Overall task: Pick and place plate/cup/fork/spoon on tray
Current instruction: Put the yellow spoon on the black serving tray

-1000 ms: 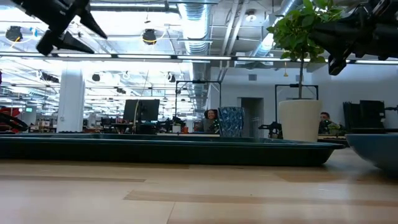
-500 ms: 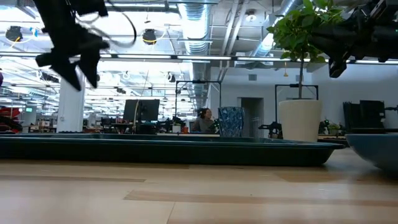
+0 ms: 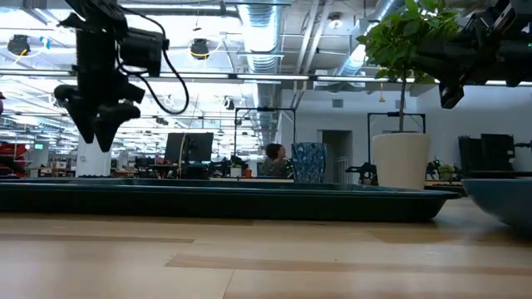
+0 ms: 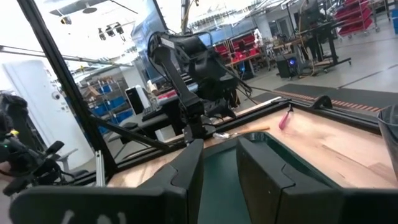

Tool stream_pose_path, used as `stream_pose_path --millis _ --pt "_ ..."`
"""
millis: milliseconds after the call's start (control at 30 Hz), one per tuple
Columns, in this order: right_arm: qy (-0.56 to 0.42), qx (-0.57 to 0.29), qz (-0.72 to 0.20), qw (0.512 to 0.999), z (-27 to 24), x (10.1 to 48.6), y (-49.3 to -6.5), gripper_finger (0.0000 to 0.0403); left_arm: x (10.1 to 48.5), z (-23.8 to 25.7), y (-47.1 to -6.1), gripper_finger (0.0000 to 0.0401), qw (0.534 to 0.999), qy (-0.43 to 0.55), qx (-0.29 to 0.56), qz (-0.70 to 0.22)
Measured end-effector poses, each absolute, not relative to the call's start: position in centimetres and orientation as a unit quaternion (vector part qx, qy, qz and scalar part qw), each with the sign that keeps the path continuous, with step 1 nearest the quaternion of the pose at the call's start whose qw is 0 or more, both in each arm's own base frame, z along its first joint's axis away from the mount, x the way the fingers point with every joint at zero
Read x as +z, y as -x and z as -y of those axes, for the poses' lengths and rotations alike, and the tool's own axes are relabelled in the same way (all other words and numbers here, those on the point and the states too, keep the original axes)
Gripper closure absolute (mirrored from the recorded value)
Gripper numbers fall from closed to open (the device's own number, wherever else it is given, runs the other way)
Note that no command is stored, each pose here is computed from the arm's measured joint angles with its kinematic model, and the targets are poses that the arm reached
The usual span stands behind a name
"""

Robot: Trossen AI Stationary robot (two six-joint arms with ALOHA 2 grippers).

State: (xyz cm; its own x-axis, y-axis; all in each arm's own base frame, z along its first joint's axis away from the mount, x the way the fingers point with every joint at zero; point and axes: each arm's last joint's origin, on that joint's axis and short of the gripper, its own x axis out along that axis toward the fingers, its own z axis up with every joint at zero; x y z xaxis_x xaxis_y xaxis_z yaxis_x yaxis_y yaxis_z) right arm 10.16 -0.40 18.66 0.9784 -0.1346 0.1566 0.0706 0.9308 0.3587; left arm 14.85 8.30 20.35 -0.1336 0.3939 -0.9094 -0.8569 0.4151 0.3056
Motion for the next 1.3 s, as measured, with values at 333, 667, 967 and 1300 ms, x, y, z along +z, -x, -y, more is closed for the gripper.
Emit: stream_pose_path --millis 333,667,967,1300 --pt "-0.178 -0.052 0.090 0.978 0.4 18.7 -10.2 0.0280 18.6 -10.4 -15.9 0.0152 0.633 0.215 0.474 -0.573" --pt "-0.177 -0.053 0.083 0.979 0.4 18.5 -10.2 0.0280 16.0 -10.7 -14.7 0.0152 0.631 0.272 0.456 -0.566" --pt "-0.176 -0.057 0.065 0.981 0.4 18.2 -10.2 0.0280 15.0 -10.7 -13.9 0.0152 0.615 0.290 0.472 -0.562" --pt "-0.177 -0.057 0.065 0.980 0.4 18.2 -10.2 0.0280 13.3 -10.5 -13.2 0.0157 0.616 0.329 0.466 -0.543"
